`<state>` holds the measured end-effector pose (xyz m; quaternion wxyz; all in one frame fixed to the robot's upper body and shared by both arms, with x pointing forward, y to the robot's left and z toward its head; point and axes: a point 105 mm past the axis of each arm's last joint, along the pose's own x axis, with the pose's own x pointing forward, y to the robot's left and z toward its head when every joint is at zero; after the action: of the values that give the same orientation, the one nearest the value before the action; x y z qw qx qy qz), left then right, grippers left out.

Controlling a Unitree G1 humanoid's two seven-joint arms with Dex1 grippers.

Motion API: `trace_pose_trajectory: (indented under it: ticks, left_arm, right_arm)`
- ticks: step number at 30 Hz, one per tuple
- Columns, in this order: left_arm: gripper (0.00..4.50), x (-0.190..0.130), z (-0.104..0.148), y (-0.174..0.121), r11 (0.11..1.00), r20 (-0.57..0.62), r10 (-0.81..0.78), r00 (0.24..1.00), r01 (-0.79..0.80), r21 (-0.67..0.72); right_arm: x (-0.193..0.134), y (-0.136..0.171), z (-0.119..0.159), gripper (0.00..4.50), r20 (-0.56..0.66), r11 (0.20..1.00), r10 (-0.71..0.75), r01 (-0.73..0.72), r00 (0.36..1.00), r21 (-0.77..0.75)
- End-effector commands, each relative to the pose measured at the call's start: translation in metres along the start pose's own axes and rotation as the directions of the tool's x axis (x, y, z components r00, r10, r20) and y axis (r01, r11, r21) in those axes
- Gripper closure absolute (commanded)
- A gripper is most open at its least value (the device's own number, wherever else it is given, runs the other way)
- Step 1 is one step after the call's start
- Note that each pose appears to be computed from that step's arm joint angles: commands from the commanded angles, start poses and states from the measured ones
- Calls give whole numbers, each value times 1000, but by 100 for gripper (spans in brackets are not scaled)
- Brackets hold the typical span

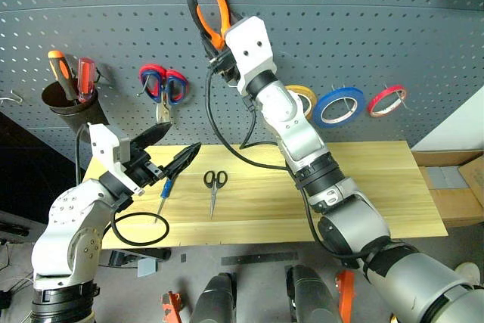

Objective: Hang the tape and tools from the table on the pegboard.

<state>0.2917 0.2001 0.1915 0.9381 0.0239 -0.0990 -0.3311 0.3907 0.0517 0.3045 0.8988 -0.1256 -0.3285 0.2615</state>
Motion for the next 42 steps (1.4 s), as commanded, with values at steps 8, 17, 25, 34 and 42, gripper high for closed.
trace_pose_trajectory:
  ticks: [8,17,25,34,42]
  left_arm:
    - [0,3,10,-2,999,18,-22,1000,22,46]
    - [0,4,8,-2,999,14,-24,1000,23,49]
    - [0,5,7,-2,998,12,-23,1000,23,51]
    - [0,6,7,-1,998,11,-23,1000,23,55]
    - [0,8,6,-1,998,13,-29,999,29,54]
  right_arm:
    - [-8,-6,-21,198,-52,993,-117,118,992,8]
    - [-17,-14,-48,199,-161,976,-218,219,963,-10]
    - [-20,-12,-57,199,-212,965,-258,263,943,-2]
    - [-25,-17,-62,199,-237,949,-312,313,920,-32]
    - [-29,-11,-63,100,-249,952,-286,303,925,33]
